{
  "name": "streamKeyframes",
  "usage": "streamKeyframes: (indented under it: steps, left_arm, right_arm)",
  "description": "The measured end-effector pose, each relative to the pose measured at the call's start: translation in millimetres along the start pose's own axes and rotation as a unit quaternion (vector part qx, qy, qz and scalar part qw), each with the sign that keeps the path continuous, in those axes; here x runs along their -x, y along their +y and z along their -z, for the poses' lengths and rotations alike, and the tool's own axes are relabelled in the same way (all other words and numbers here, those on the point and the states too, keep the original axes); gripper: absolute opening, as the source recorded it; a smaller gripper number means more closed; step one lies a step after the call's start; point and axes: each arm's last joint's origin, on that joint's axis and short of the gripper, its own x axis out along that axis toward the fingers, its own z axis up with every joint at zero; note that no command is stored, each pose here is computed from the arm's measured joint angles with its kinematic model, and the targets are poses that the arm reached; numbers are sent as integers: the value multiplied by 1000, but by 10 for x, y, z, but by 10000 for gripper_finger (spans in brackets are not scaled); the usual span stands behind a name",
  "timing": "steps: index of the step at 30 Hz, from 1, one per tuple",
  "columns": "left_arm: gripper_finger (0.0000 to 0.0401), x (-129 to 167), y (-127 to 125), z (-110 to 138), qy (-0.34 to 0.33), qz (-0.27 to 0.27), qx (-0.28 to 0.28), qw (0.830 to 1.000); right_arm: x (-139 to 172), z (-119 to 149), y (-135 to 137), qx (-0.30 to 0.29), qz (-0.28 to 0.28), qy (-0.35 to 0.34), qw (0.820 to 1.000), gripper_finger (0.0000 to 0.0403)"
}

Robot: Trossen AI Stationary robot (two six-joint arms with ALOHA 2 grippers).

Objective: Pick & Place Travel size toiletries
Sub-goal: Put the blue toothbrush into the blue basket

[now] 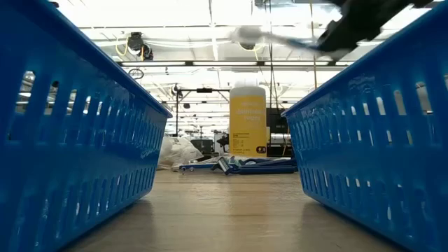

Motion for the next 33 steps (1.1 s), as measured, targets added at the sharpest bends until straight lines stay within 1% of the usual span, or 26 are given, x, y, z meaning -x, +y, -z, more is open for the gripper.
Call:
streamKeyframes:
  steps: [4, 9, 11, 15, 17, 18, 22, 24, 27, 30, 33]
  left_arm:
    - [239, 0, 0, -1, 0, 0, 0, 1000]
    - [239, 0, 0, 0, 0, 0, 0, 1000]
    - [239, 0, 0, 0, 0, 0, 0, 1000]
    - [239, 0, 0, 0, 0, 0, 0, 1000]
    - [239, 0, 0, 0, 0, 0, 0, 1000]
    - [239, 0, 0, 0, 0, 0, 0, 1000]
    - [239, 0, 0, 0, 0, 0, 0, 1000]
    - [239, 0, 0, 0, 0, 0, 0, 1000]
    - [239, 0, 0, 0, 0, 0, 0, 1000]
    - [239, 0, 0, 0, 0, 0, 0, 1000]
    - [239, 0, 0, 0, 0, 0, 0, 1000]
  right_arm:
    - [119, 59, 256, 6, -65, 9, 998, 18]
    - [213, 159, 554, 31, -162, 39, 985, 18]
    - [240, 192, 654, 52, -195, 47, 978, 18]
    - [292, 241, 804, 106, -229, 43, 967, 18]
    - [312, 264, 851, 122, -240, 44, 962, 18]
    - [317, 271, 869, 120, -244, 46, 961, 18]
    - [273, 316, 930, 85, -245, 75, 963, 18]
    - [231, 358, 970, 80, -244, 97, 961, 18]
    - [160, 486, 998, 79, -230, 164, 956, 18]
    - [125, 616, 1018, 71, -225, 235, 943, 18]
    - [121, 676, 1074, 72, -228, 259, 936, 18]
